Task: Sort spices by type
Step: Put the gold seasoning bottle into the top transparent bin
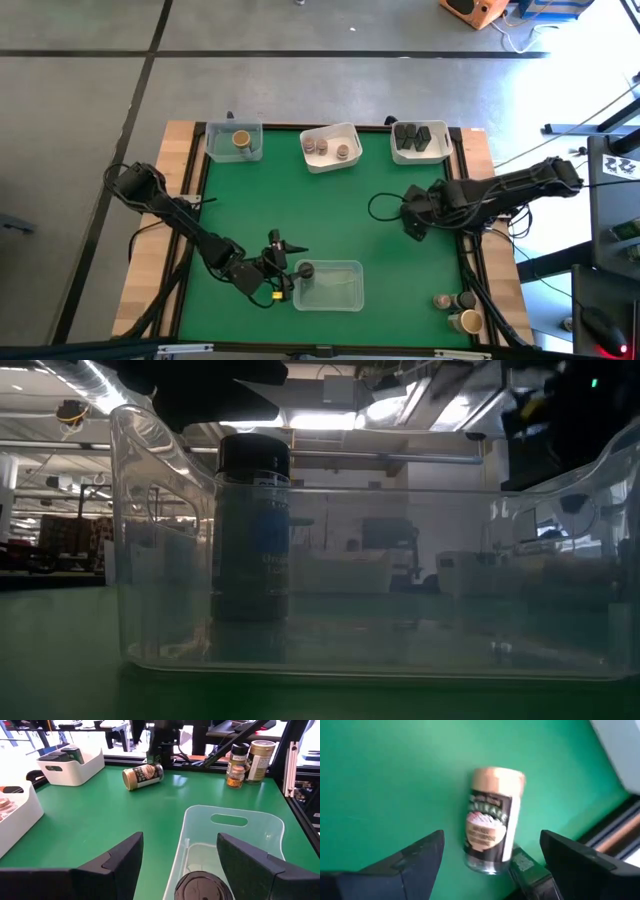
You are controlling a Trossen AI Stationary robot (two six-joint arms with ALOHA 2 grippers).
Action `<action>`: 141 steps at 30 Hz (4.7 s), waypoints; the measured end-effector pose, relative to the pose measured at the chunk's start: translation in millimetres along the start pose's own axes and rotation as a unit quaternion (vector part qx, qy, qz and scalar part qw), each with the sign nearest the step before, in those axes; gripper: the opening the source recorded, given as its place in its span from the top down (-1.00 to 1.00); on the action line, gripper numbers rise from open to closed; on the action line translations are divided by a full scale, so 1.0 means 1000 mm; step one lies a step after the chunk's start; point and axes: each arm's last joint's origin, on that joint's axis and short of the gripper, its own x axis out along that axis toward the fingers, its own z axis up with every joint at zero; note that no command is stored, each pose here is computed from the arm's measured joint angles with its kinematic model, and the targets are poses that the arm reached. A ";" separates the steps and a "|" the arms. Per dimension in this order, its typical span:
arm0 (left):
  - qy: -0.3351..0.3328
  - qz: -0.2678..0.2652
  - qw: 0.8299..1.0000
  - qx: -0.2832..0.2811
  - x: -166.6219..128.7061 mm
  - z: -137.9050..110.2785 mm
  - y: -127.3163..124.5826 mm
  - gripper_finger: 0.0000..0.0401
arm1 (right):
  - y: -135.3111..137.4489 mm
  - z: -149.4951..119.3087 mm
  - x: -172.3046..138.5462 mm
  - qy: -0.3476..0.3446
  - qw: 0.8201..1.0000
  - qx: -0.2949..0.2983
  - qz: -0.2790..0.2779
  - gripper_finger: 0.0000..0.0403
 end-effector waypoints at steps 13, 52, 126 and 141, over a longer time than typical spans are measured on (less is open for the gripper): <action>0.000 0.001 1.000 0.000 0.001 0.000 0.001 -0.18 | -0.020 0.007 0.070 0.030 0.998 0.025 0.039 -0.64; 0.004 0.012 1.000 -0.015 0.004 0.000 0.004 -0.18 | -0.001 0.052 0.100 -0.400 0.896 -0.025 0.190 -0.44; 0.107 0.058 0.991 -0.064 0.095 0.043 0.140 -0.18 | 0.033 0.079 0.151 -0.452 0.858 -0.131 0.204 -0.95; 0.052 0.008 0.996 -0.075 0.107 0.072 0.148 -0.18 | 0.013 0.064 0.111 -0.419 0.879 -0.154 0.169 -0.95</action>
